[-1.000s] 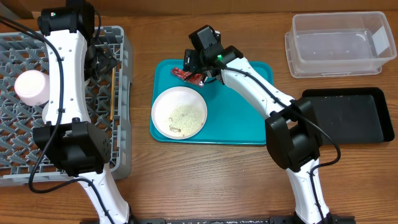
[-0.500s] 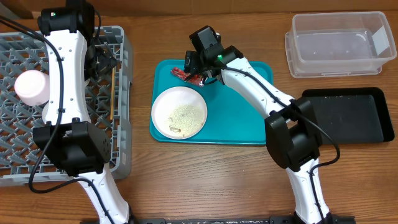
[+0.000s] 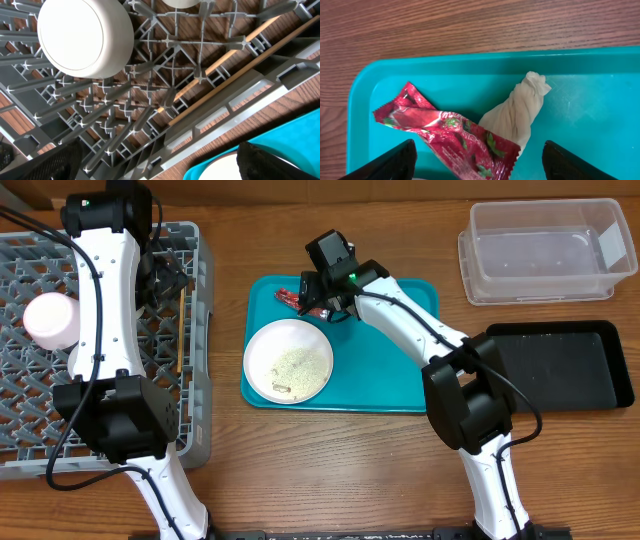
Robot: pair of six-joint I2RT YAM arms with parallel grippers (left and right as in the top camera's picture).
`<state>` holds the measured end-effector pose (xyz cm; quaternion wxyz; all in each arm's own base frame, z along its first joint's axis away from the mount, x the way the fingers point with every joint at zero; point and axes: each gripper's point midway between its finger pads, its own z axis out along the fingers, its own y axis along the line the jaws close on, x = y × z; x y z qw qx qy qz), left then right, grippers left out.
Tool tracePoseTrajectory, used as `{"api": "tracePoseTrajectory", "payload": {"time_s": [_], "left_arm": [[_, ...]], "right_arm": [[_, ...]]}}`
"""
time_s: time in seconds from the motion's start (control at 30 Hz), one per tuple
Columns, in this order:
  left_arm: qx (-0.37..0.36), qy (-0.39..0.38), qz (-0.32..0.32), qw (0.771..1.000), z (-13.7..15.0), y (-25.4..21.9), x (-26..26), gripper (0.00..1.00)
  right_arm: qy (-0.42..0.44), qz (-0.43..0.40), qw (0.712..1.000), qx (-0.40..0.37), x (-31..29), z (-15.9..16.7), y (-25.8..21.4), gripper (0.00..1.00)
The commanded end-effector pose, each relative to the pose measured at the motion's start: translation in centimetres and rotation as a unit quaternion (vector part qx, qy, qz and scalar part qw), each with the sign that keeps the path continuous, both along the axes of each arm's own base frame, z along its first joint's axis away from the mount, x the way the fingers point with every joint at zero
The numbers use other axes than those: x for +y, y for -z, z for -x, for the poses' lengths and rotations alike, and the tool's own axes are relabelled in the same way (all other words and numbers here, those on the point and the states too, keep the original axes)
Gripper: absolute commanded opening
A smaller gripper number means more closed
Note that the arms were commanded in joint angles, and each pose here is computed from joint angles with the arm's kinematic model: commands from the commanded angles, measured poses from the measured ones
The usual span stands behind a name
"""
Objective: Sort waste into correct bins and load items into the dishwasher
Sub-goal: 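Close the right gripper on the red wrapper and tissue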
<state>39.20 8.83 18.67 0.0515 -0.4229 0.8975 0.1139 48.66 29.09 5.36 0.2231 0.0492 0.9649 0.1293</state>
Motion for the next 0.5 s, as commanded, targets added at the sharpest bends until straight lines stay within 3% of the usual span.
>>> {"api": "tracePoseTrajectory", "payload": {"time_s": [0.0,0.27,0.47], "left_arm": [[-0.032,-0.011,-0.003,0.999,0.1,-2.0,0.1,1.00],[-0.032,-0.011,-0.003,0.999,0.1,-2.0,0.1,1.00],[-0.032,-0.011,-0.003,0.999,0.1,-2.0,0.1,1.00]], "right_arm": [[-0.002,0.009,1.000,0.013,-0.3,0.4,1.6,0.79],[-0.007,-0.005,1.000,-0.010,0.8,-0.3,1.0,0.68],[-0.005,-0.011,1.000,-0.017,1.2,-0.5,0.9,0.67]]}}
